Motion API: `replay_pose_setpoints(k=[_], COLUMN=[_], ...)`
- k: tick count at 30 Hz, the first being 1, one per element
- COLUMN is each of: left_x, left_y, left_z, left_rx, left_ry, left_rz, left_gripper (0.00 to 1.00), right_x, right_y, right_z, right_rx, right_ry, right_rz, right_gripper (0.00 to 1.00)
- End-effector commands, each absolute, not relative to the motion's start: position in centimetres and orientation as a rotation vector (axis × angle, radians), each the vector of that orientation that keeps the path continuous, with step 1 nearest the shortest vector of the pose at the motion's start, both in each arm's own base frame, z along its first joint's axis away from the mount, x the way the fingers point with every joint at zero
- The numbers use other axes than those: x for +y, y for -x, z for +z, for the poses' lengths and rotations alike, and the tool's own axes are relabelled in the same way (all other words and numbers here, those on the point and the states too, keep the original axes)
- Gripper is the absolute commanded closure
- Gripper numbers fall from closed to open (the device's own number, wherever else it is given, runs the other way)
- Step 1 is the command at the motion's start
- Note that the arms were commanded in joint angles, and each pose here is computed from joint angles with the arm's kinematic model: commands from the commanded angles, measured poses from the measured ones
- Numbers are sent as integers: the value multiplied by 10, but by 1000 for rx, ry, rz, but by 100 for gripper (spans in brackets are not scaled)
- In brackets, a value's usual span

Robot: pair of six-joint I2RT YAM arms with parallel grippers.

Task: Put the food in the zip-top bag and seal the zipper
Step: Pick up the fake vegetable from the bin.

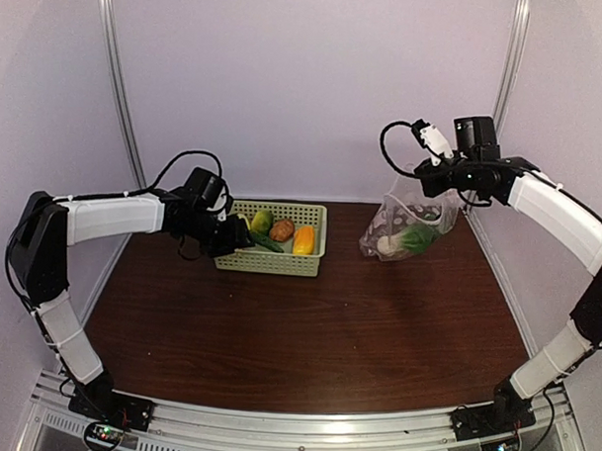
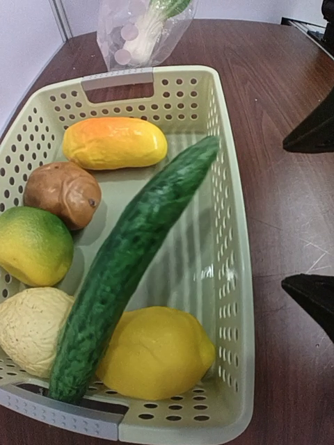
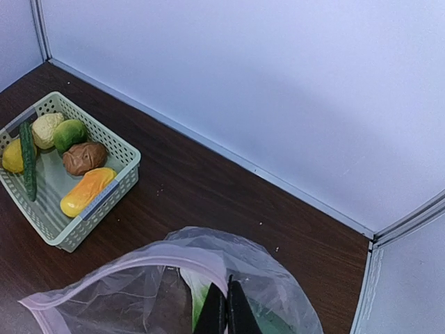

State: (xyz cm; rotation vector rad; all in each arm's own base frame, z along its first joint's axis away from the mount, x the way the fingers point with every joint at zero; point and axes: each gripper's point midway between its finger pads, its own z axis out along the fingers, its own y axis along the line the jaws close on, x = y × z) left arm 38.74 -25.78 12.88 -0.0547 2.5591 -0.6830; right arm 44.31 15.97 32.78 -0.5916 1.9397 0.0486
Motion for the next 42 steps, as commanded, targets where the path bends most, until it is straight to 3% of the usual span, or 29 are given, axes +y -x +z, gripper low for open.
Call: replay_pose_setpoints(k=[1, 10, 18, 24, 28, 36, 42], left_x=[-254, -232, -211, -207, -197, -225, -242], left_y=[-385, -438, -494, -504, -505, -500, -507], left_z=[118, 154, 148, 137, 125, 104, 101], left_rx=[2582, 2412, 2495, 2583, 2637, 2657, 2584], left_ry=[98, 128, -284, -339, -390, -420, -558], left_rz=[-672, -550, -188, -238, -138, -314, -270], left_gripper=[39, 41, 47, 44, 38, 40, 41], right_x=[170, 168, 167, 169, 168, 171, 171], right_y=[-434, -426, -421, -418, -416, -415, -413], right_z=[318, 316, 309, 305, 304, 295, 294], right_rx=[1935, 1926, 1929, 1926, 1918, 1928, 1929], right_ry=[595, 601, 610, 623, 625, 636, 637], right_rz=[122, 127, 130, 144, 144, 158, 169], right_gripper=[100, 100, 100, 100, 100, 100, 100])
